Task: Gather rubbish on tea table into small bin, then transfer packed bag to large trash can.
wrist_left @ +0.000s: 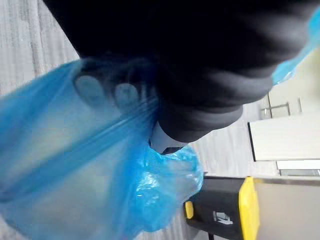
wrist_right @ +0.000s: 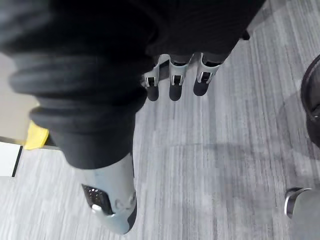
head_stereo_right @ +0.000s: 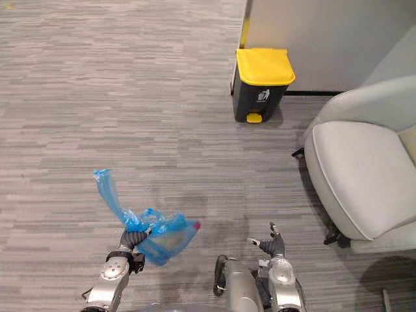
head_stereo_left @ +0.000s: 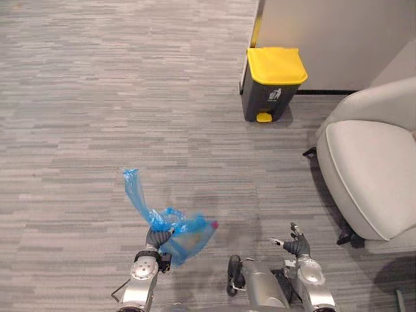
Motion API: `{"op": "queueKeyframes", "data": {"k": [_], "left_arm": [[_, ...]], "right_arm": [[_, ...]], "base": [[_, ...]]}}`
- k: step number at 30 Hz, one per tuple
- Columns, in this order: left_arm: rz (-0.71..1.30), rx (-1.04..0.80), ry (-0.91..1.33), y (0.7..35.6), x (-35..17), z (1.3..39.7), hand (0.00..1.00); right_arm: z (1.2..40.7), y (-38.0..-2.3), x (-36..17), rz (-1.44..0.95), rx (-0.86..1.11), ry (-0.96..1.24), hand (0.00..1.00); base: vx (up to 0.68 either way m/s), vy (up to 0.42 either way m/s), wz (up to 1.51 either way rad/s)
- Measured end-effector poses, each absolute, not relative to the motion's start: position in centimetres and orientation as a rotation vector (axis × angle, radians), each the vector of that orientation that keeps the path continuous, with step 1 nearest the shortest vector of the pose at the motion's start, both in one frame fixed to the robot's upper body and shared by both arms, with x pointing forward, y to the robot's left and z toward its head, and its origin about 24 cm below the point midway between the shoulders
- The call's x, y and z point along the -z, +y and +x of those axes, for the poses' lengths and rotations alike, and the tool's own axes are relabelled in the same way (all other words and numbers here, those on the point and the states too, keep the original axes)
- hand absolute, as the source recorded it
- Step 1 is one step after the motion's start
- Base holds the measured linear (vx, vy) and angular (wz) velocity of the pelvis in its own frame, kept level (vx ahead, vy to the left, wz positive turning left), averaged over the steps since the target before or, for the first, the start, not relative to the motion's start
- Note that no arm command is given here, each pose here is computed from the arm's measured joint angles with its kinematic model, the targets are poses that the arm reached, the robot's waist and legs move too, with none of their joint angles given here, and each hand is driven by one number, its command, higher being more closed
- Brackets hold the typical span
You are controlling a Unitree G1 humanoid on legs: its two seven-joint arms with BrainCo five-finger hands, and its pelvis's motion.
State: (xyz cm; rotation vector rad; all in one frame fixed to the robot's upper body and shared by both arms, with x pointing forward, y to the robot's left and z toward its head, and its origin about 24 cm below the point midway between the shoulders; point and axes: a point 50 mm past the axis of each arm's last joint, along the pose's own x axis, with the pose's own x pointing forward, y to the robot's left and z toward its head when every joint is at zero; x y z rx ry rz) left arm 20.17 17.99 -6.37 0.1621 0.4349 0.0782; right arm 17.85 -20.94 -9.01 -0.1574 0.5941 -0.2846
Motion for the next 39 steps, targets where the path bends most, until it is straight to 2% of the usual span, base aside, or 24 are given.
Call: {"op": "queueKeyframes", "data": {"k": [3,7,13,23,28,34,39], "left_arm": [[0.114,-0.092,0.371,17.1,5.4,20.3,1.0],[0.104,-0.095,0.365,17.1,5.2,20.1,1.0],[0.082,-0.124,0.402,17.3,5.9,18.8,1.0],[0.146,-0.113,0.412,18.6,5.7,18.2,1.0],[0.153,-0.117,0.403,18.9,5.5,18.3,1.0],[0.142,-0.112,0.457,18.7,6.8,19.4,1.0],[0.076,-0.13,0.44,17.5,6.6,19.3,1.0]], "right_arm": [[17.7,-20.5,7.8,-0.151,0.28,0.526,0.0],[19.6,-20.0,6.3,-0.123,0.278,0.438,0.0],[19.5,-20.9,6.1,-0.139,0.31,0.433,0.0],[19.3,-19.1,7.0,-0.126,0.271,0.476,0.0],[20.0,-18.6,6.7,-0.131,0.236,0.457,0.0],[20.1,-21.0,8.1,-0.191,0.259,0.551,0.0],[19.2,-20.9,7.8,-0.187,0.268,0.538,0.0]], "base": [[0.29,-0.205,-0.3],[0.33,0.007,-0.64],[0.4,0.23,-0.66],[0.45,0.221,-0.45],[0.38,-0.098,-0.05],[0.41,-0.147,-0.04],[0.31,-0.103,0.11]]}}
